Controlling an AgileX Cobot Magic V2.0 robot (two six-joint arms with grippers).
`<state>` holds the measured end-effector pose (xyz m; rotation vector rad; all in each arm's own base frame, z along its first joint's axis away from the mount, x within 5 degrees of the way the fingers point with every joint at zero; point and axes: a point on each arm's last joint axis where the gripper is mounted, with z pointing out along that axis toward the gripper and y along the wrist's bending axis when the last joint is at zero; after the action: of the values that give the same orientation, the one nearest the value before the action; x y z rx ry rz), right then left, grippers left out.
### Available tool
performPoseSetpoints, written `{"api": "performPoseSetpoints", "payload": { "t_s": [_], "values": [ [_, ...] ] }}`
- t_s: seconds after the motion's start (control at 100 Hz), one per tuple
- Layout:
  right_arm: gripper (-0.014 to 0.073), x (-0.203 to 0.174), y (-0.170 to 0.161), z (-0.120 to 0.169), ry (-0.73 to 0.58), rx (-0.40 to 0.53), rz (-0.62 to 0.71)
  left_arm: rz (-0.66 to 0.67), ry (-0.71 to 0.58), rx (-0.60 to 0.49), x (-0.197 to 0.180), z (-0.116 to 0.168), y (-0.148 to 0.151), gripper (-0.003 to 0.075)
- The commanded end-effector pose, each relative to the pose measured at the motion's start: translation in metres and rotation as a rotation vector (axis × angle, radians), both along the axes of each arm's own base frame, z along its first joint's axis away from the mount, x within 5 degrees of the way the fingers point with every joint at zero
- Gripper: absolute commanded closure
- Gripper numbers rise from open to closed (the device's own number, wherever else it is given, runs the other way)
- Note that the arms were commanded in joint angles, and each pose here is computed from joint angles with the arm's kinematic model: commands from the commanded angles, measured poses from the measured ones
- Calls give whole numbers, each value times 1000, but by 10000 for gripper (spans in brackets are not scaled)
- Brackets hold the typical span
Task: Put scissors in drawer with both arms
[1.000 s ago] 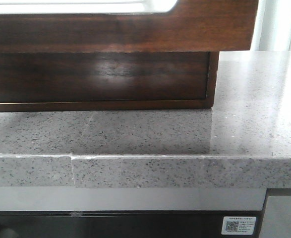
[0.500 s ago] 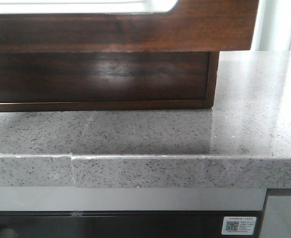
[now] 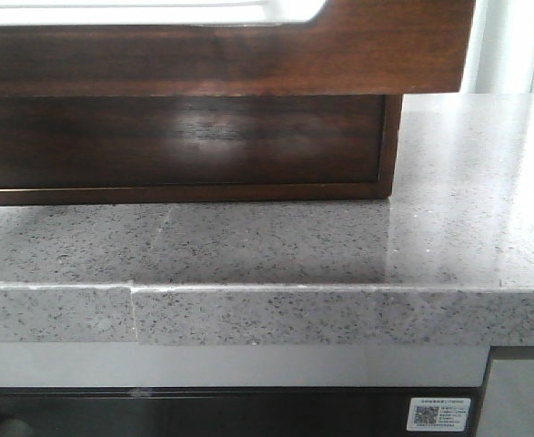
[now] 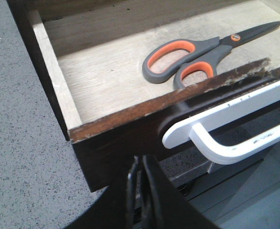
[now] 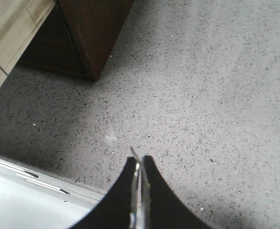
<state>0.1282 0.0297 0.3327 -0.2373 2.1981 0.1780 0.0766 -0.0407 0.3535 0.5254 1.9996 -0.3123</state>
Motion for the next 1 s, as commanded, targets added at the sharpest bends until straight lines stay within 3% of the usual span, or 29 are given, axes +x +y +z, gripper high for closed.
{"api": "performPoseSetpoints", "payload": {
  "t_s": [0.0, 0.09, 0.36, 0.64, 0.84, 0.99],
  "values": [
    [664, 2, -1, 12, -81, 18, -12, 13, -91, -65, 0, 13, -1, 741],
    [664, 2, -1, 12, -81, 18, -12, 31, -132, -81, -14, 7, 4, 741],
    [664, 2, -1, 12, -81, 18, -12, 213, -323, 24, -44, -39, 25, 741],
    [664, 2, -1, 12, -81, 18, -12, 393, -454, -137, -32, -105, 35, 741],
    [664, 2, -1, 12, -81, 18, -12, 415, -613, -193, -23, -140, 36, 741],
    [664, 3, -1, 12, -80, 17, -12, 417, -601, -198, -23, -144, 36, 741]
  ]
}}
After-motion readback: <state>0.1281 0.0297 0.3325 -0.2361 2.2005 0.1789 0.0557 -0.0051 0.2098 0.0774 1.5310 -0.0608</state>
